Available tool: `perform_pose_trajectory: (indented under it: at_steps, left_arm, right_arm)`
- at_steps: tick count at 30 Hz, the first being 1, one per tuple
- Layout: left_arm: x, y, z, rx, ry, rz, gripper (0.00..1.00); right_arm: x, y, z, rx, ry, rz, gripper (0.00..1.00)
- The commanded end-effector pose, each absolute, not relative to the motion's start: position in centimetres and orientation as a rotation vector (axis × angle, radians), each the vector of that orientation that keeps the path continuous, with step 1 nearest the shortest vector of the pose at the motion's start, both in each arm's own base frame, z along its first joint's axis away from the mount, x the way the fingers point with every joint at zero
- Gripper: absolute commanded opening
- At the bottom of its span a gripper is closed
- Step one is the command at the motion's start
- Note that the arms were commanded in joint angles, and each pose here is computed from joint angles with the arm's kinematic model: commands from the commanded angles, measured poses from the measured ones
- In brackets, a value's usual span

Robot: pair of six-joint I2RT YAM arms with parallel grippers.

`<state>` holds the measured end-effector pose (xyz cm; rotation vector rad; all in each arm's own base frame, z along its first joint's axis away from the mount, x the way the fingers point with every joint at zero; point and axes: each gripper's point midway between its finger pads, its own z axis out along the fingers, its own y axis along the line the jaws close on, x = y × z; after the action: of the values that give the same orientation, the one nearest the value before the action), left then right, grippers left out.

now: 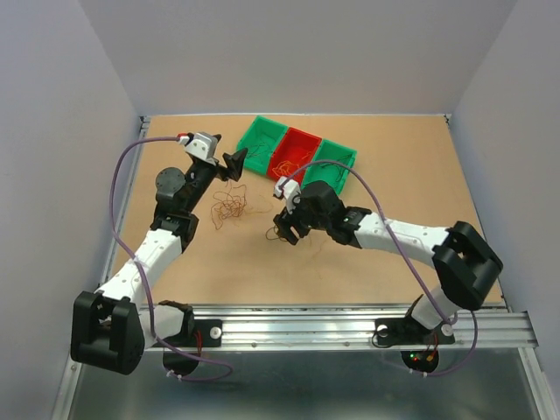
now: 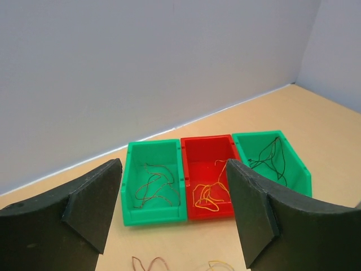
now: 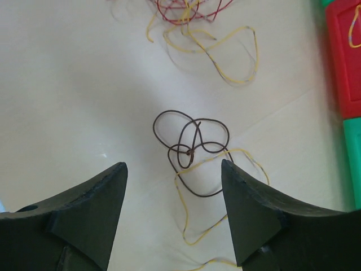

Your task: Untangle the cables

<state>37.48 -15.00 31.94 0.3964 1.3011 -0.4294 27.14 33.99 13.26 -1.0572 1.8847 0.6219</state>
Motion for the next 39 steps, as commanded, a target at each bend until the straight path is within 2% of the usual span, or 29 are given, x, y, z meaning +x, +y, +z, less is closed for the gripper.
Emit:
perform_pose_trajectory:
  at_steps: [1,5,13,14,15,16,17,19,25,28,32,39]
  left_arm:
    - [36.5,-14.2,35.8,0.403,1.197,-0.359,0.86]
    - [36.5,-14.5,35.4,0.417,1.202,-0.369,0.86]
    - [37.2,-15.0,34.4,0.427,1.230,-0.383,0.86]
    - [37.1,-15.0,34.4,0.428,1.230,-0.384,0.85]
    - [37.2,-15.1,34.3,0.428,1.233,-0.385,0.86]
    - [37.2,-15.1,34.2,0.431,1.234,-0.387,0.86]
    - [37.2,-15.1,34.2,0.433,1.233,-0.387,0.86]
    - [37.1,-15.3,34.2,0.437,1.231,-0.392,0.86]
    - [37.2,-15.5,34.0,0.446,1.235,-0.400,0.85]
    - [37.2,-15.7,33.8,0.453,1.237,-0.404,0.85]
    - [37.2,-15.9,33.8,0.456,1.237,-0.408,0.85]
    - [36.9,-15.9,33.8,0.464,1.232,-0.410,0.85]
  right_arm:
    - [29.5,36.0,13.9,-1.113,1.848,0.579,0.74]
    - [31.3,37.7,12.5,-1.131,1.896,0.558,0.75]
    - [31.8,37.4,5.7,-1.211,2.156,0.458,0.58]
    - [31.4,36.9,4.9,-1.234,2.192,0.443,0.53]
    - [31.0,36.8,4.5,-1.252,2.205,0.452,0.37]
    - [30.6,36.7,4.5,-1.271,2.209,0.457,0.27]
    - [30.2,37.0,5.0,-1.299,2.184,0.488,0.10]
    - [29.8,37.6,6.9,-1.307,2.125,0.549,0.01]
    - [27.6,40.2,17.9,-1.203,1.699,0.852,0.00]
    - [27.0,39.1,20.7,-1.107,1.640,0.893,0.01]
    - [29.9,37.2,24.8,-0.853,1.561,0.888,0.00]
    - [35.9,31.2,28.1,-0.326,1.492,0.987,0.00]
